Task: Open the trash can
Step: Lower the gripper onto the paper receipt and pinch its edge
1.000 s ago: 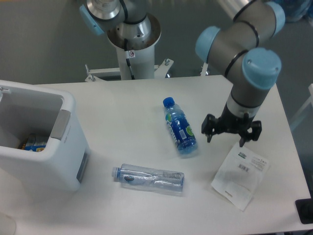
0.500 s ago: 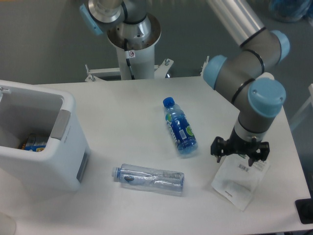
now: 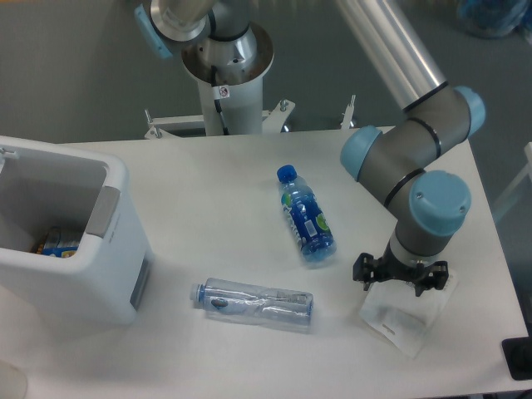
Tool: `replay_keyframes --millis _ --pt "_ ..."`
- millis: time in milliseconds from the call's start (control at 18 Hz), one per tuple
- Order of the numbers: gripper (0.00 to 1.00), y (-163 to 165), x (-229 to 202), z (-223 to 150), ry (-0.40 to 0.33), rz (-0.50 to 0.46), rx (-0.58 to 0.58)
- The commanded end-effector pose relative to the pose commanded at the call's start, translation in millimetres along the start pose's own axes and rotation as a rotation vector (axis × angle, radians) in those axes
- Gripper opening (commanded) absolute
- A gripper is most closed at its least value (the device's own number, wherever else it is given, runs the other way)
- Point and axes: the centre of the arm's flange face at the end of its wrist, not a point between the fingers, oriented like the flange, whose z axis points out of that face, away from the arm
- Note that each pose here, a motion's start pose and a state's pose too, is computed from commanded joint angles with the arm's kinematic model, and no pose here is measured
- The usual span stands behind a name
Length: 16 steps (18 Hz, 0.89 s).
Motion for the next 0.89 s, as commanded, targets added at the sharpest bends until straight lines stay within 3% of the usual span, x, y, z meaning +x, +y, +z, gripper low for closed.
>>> replay_keyframes --millis 167,889 --pt "1.00 -7.8 10.0 10.4 -0.033 0.005 -0.038" --pt "0.98 -23.9 26.7 35.0 -0.052 -0.038 -0.070"
